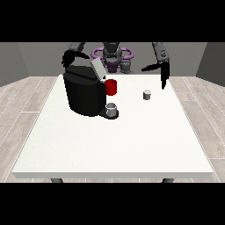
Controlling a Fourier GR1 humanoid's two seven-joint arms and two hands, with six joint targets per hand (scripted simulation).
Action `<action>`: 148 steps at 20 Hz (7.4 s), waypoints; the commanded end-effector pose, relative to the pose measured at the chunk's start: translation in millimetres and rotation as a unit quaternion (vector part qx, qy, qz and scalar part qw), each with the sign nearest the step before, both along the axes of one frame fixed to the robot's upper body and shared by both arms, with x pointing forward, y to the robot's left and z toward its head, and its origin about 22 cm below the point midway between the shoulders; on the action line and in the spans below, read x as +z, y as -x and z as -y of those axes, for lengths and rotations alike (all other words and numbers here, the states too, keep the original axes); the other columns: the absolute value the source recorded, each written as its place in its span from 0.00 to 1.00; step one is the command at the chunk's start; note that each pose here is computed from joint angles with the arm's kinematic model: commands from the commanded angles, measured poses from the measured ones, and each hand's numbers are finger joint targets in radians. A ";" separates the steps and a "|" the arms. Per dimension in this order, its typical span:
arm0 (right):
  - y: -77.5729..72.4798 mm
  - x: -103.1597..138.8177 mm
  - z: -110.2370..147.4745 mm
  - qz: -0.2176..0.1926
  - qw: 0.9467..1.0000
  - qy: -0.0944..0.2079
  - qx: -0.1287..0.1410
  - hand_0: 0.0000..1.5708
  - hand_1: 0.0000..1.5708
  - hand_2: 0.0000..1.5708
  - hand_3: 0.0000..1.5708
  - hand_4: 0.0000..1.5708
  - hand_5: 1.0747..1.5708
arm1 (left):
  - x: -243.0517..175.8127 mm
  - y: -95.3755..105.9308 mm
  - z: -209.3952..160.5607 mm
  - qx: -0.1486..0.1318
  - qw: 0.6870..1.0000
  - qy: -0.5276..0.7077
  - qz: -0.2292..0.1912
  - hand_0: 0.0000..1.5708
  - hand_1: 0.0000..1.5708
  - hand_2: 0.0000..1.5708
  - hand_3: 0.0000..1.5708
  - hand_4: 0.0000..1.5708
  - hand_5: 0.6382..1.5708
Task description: Insert the coffee pod into the coffee machine and close the lid
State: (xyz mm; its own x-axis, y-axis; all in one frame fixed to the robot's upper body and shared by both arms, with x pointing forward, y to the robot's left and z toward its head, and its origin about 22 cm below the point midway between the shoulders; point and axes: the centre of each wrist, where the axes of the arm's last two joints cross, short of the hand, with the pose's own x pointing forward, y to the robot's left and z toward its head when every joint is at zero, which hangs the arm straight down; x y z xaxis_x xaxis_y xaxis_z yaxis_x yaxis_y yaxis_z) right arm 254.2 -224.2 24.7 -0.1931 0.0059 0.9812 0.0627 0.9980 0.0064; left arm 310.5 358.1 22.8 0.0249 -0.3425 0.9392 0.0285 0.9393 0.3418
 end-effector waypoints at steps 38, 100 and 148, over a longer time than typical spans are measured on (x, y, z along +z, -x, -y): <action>-43.3 5.5 4.2 -0.044 0.998 0.034 -0.019 0.00 0.00 0.00 0.00 0.33 1.00 | -26.1 -47.9 -4.3 0.008 0.964 -0.264 -0.009 0.53 0.53 0.62 0.47 0.25 1.00; -58.4 11.6 -15.4 -0.025 0.999 0.026 0.023 0.00 0.00 0.00 0.00 0.29 1.00 | 201.6 -150.8 98.7 -0.044 0.945 -0.302 0.116 0.82 0.82 0.84 0.78 0.32 1.00; -66.8 16.7 2.3 0.000 0.999 -0.014 -0.032 0.00 0.00 0.00 0.00 0.27 1.00 | 185.7 -148.8 93.3 -0.086 0.921 -0.349 0.149 0.68 0.68 0.71 0.59 0.24 1.00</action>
